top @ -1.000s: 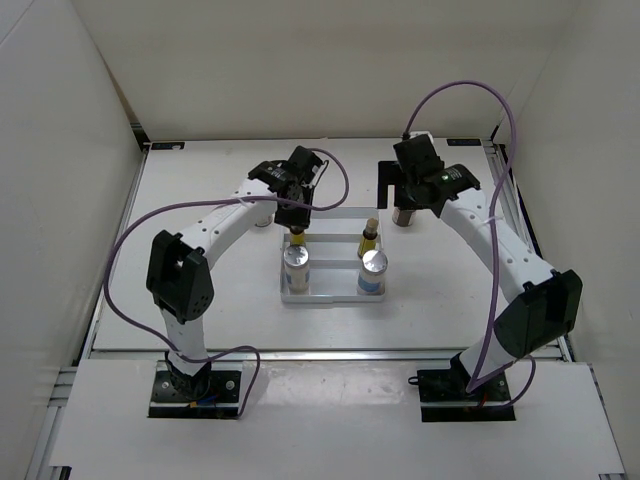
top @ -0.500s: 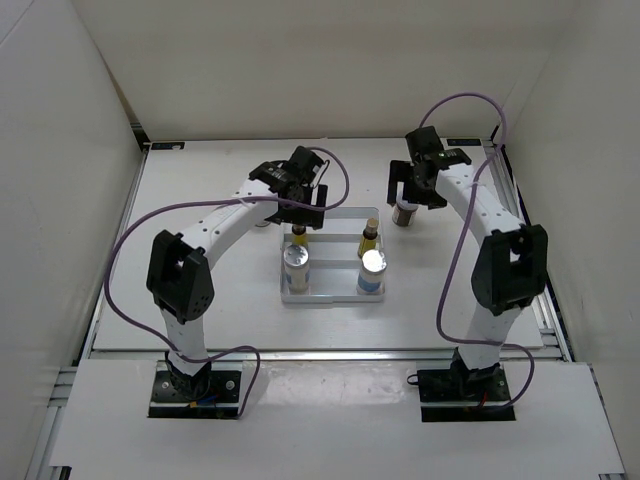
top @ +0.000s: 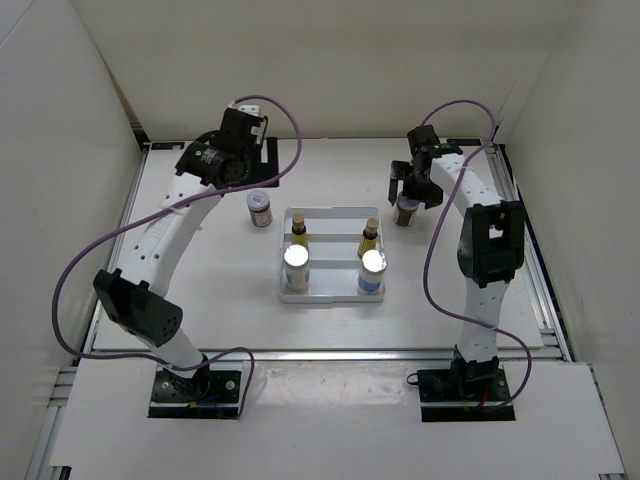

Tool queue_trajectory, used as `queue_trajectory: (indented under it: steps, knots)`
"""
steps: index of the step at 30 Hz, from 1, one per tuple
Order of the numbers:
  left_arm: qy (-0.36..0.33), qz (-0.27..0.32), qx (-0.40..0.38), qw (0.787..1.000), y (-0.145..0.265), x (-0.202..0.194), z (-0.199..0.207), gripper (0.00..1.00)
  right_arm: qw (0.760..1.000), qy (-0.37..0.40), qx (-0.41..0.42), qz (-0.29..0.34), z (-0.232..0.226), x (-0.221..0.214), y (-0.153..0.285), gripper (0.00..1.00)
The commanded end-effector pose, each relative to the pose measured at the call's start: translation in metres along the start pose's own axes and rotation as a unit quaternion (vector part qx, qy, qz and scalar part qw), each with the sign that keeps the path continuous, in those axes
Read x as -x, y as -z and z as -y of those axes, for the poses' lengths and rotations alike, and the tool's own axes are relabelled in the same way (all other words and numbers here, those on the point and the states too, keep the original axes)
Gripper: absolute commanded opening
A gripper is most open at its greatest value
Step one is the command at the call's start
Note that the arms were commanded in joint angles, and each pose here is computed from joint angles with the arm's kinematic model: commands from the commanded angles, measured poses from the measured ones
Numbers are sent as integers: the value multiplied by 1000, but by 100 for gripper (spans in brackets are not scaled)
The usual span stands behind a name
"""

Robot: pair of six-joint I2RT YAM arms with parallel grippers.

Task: Organize the condiment bottles

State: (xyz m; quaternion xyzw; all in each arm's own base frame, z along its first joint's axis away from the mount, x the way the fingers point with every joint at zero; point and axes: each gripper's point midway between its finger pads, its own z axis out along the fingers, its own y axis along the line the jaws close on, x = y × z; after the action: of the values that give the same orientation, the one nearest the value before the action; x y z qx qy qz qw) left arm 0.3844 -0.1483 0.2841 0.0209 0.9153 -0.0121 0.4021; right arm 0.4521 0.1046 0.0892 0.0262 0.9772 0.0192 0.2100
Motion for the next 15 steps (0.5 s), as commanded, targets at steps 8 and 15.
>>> queue_trajectory:
  steps: [8,15]
  knots:
    - [18,-53,76,996,-26,-35,-66,100,997,10,-2,70,-4,38,37,30]
    - [34,-71,87,993,-41,-50,-76,100,986,66,18,155,-46,57,101,14]
